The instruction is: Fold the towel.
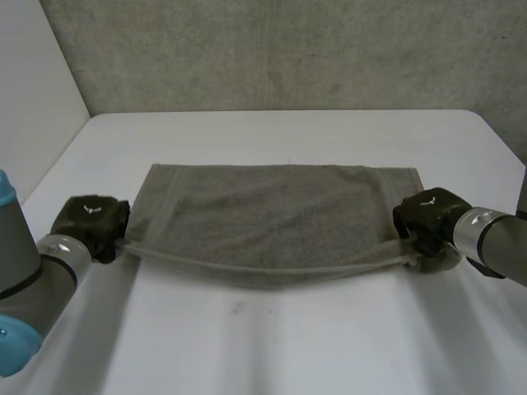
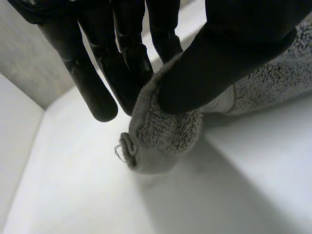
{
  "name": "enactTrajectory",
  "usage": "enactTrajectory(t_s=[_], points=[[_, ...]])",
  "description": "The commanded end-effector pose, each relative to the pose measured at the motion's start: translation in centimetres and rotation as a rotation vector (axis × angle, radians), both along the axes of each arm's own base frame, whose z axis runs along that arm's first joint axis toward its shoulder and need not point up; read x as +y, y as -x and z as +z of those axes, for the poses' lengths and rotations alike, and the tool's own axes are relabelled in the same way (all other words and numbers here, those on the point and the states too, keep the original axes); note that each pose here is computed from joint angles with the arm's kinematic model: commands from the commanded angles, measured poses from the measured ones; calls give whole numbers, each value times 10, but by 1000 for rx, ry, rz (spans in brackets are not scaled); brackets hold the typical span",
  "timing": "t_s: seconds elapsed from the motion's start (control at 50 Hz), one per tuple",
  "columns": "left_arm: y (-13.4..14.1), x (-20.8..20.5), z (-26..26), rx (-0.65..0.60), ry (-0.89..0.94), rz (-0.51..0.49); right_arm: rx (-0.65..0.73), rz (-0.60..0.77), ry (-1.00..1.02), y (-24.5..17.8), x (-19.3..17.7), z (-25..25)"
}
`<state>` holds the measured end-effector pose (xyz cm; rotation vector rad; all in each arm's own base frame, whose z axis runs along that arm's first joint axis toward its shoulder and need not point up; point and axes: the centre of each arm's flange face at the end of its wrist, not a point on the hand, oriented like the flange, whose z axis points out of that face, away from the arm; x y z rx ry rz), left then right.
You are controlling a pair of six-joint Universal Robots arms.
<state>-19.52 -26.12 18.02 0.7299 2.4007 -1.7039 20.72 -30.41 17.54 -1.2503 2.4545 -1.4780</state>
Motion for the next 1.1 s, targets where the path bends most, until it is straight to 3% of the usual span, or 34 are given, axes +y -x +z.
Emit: enactTrajectory(t_s=[0.02, 0.24, 0.44, 0.66, 1.1], points=[[3, -2, 24, 23, 78, -7, -44, -55, 11, 11, 0, 7], [6, -13, 10, 12, 39, -4, -53, -95, 20, 28, 5, 17], [6, -26, -3, 9, 10, 5, -116, -31, 23, 35, 34, 29], [9, -38, -9, 10, 4, 8, -151, 31, 12, 35, 77, 7], [8, -33, -9, 60, -17, 30, -194, 113, -6, 24, 91, -35]])
